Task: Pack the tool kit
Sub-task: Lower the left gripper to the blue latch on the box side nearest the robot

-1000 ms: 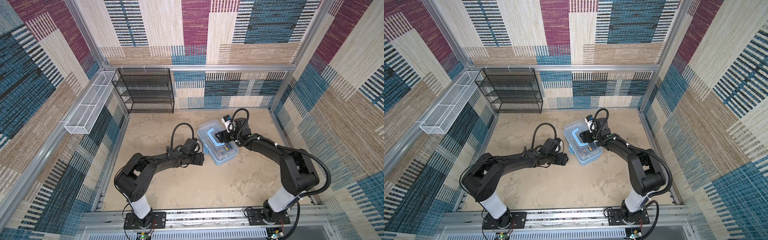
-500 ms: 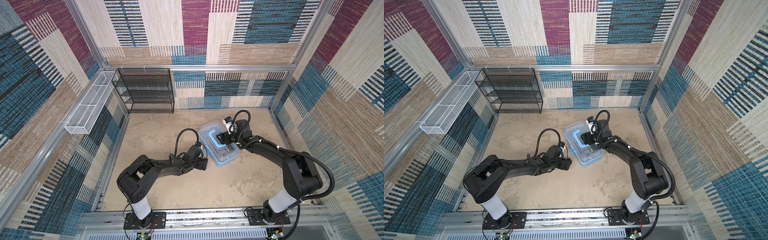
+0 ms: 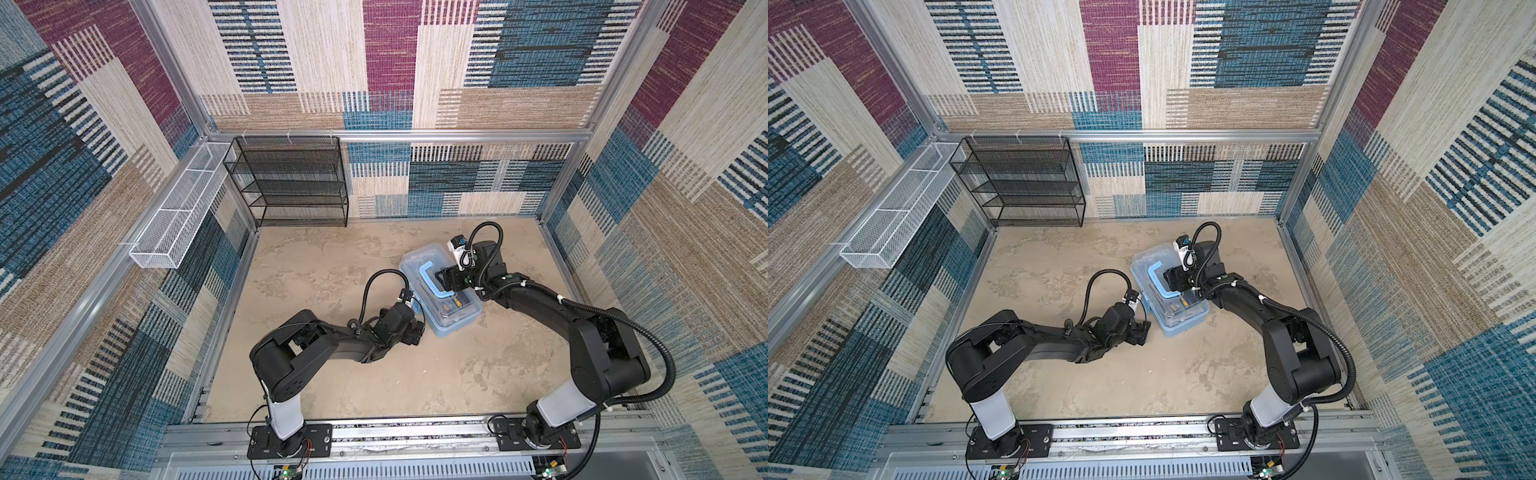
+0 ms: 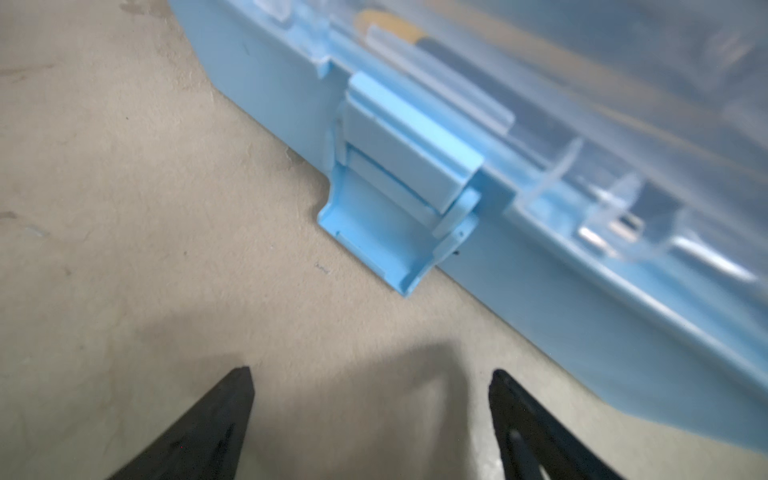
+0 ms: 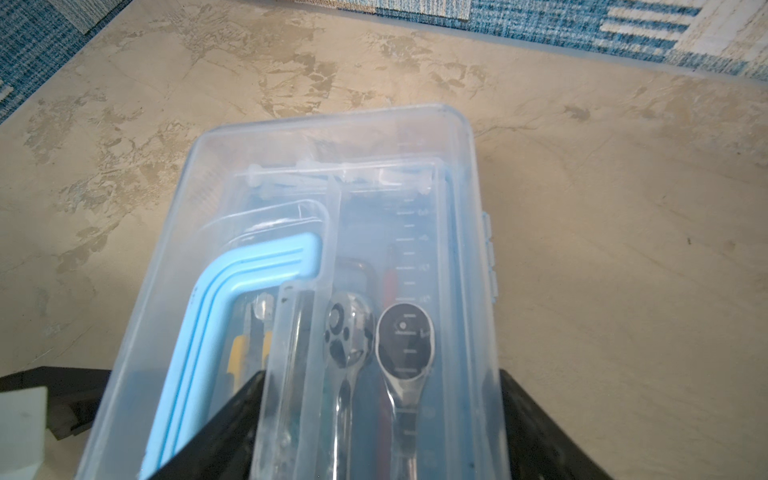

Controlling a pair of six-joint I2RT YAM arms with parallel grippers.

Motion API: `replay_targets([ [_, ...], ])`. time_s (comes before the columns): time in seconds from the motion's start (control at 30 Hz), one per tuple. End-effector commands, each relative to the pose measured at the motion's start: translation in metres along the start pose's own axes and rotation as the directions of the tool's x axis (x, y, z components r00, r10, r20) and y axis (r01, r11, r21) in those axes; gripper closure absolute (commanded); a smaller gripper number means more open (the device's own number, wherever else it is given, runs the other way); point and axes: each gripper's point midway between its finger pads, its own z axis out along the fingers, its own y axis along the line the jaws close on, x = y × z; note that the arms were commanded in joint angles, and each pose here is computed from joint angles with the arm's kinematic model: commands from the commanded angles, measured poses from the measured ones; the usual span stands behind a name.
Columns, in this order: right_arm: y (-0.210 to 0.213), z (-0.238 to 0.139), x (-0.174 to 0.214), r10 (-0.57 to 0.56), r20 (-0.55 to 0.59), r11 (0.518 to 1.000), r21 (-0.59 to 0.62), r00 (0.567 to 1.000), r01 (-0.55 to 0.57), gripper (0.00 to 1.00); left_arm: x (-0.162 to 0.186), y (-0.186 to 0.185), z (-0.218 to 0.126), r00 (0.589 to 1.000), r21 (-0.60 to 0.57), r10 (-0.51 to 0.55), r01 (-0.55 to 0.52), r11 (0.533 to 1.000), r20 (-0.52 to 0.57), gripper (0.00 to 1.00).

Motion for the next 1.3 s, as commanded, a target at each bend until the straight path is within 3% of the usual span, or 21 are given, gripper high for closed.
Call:
replay_targets([
  [0.0, -0.004, 0.0, 0.048, 0.051, -0.183, 0.999, 0.028, 0.982, -0.047, 0.2, -0.003, 0.002, 0.005, 0.998, -0.037, 0.046, -0.044, 0.998, 0.049, 0.08],
  [0.27, -0.003, 0.001, 0.05, 0.047, -0.189, 0.999, 0.023, 0.981, -0.044, 0.2, -0.01, 0.02, 0.011, 0.991, -0.148, 0.012, 0.008, 0.989, 0.134, 0.09],
  [0.4, -0.002, 0.001, 0.056, 0.05, -0.197, 0.999, 0.016, 0.979, -0.048, 0.21, -0.023, 0.023, 0.009, 0.979, -0.166, 0.018, 0.016, 0.986, 0.204, 0.11],
  [0.8, -0.007, 0.002, 0.066, 0.054, -0.217, 0.998, 0.042, 0.975, -0.046, 0.2, -0.035, 0.02, 0.003, 0.966, -0.157, 0.045, -0.004, 0.988, 0.254, 0.17],
  [1.27, -0.011, 0.006, 0.061, 0.062, -0.248, 0.997, 0.061, 0.967, -0.048, 0.19, 0.001, 0.009, 0.0, 0.993, -0.044, 0.01, -0.005, 0.999, 0.118, 0.17],
])
